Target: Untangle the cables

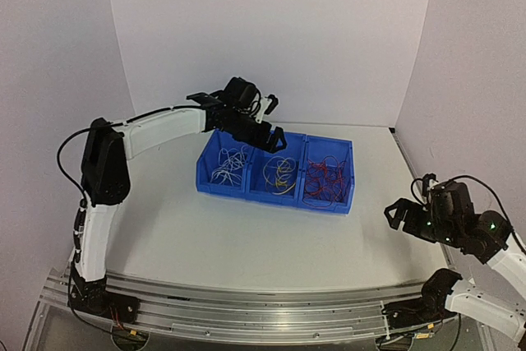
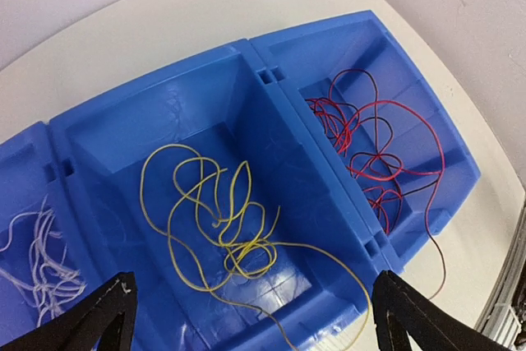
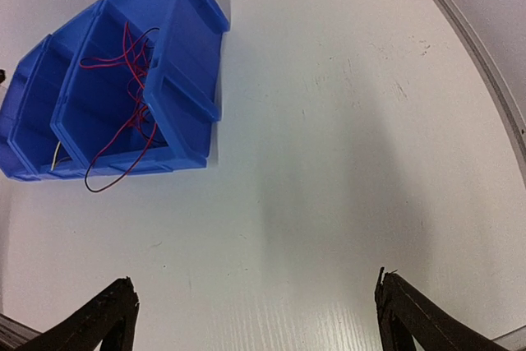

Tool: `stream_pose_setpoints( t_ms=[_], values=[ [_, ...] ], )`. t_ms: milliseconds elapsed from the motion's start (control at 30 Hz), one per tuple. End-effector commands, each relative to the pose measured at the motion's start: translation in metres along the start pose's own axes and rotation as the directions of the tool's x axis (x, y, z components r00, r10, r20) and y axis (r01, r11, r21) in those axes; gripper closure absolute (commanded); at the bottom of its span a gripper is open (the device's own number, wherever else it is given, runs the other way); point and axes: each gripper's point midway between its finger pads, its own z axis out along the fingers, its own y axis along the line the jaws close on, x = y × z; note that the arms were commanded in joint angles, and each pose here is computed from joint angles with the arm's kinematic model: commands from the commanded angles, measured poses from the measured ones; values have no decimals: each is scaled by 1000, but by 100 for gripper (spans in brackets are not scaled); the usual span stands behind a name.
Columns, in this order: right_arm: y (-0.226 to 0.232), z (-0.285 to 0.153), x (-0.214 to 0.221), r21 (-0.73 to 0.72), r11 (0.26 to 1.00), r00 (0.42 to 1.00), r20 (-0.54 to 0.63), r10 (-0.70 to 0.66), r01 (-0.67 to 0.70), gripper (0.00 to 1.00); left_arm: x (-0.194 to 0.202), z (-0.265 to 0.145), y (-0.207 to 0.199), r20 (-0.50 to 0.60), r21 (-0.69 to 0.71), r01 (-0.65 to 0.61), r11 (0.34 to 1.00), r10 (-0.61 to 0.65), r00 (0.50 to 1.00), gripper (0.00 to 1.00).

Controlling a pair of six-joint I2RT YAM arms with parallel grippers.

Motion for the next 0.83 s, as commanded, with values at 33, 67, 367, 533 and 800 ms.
stream_pose_setpoints(
  t_ms=[33, 67, 367, 533, 800],
  values=[
    [4, 2, -6, 39, 999, 1000, -22, 12, -11, 2, -20, -140, 24, 296, -222, 156, 963, -86, 951, 1],
    [4, 4, -5, 45, 999, 999, -32, 9, -8, 2, -13, -167, 30, 341, -247, 201, 948, -109, 934, 0],
    [3, 14, -3, 99, 995, 997, -71, -18, 25, 2, 173, -235, 104, 377, -483, 576, 659, -437, 817, 0],
    [-4, 16, -1, 128, 992, 998, -65, -10, 18, 2, 223, -243, 107, 374, -478, 653, 587, -537, 756, 0],
    [-13, 16, -6, 170, 985, 1000, -20, -10, 14, 2, 224, -254, 112, 417, -481, 668, 568, -522, 744, 0]
  ],
)
